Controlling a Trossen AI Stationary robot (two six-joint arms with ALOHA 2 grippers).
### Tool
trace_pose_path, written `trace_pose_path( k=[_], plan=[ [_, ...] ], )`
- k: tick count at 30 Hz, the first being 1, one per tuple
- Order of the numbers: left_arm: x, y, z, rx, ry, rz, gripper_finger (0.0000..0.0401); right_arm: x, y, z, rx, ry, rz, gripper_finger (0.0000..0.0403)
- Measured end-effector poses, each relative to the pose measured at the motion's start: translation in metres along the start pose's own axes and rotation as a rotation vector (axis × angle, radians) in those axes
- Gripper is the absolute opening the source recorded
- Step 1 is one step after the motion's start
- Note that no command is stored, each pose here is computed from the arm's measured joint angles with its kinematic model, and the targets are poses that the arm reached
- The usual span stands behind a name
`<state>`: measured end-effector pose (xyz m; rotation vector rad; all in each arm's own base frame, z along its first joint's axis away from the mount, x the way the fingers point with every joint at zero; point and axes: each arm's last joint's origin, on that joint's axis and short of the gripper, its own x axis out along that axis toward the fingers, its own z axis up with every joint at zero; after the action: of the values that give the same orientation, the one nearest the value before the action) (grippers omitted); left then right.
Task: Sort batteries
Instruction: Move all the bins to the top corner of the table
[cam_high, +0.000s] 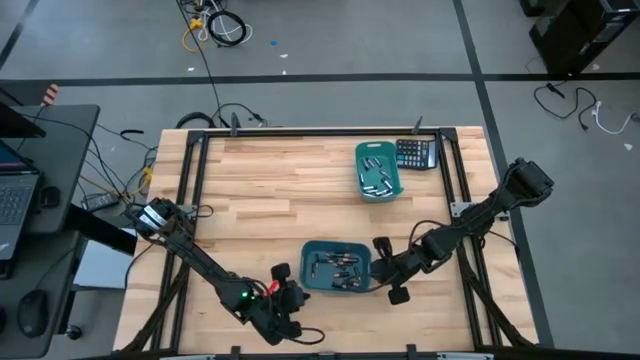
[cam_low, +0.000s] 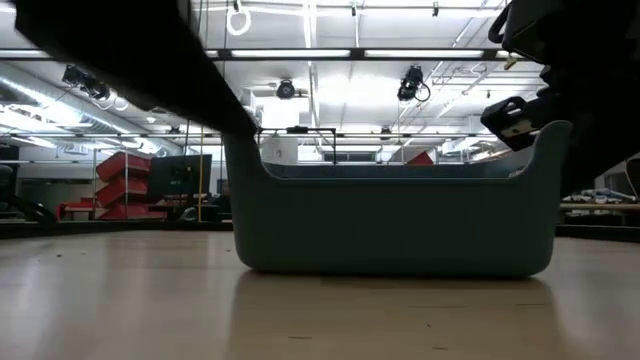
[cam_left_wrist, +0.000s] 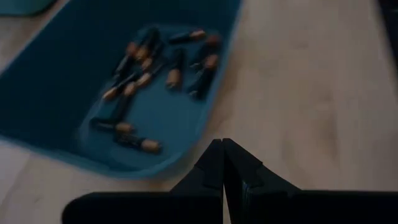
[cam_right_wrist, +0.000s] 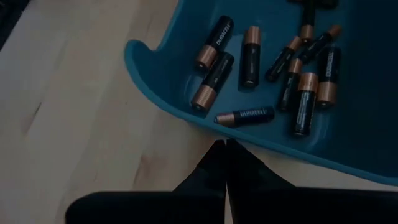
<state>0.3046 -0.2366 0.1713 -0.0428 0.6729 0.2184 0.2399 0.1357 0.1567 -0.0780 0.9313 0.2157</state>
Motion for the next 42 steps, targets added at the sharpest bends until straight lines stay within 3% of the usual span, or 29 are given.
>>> trace_pose_path(
  k=[20,30,42],
  plan=[
    [0.004,0.035,-0.009,0.188,0.018,0.378,0.0000,0.001,-0.001,0.004,0.015,-0.050,-0.051,0.0000],
    [-0.006,0.041,-0.003,0.202,0.015,0.396,0.0000,0.001,-0.005,-0.005,0.036,0.029,-0.108,0.0000],
    [-0.017,0.046,0.009,0.199,-0.130,0.504,0.0000,0.001,-0.005,0.013,-0.020,-0.140,-0.096,0.0000]
  ],
)
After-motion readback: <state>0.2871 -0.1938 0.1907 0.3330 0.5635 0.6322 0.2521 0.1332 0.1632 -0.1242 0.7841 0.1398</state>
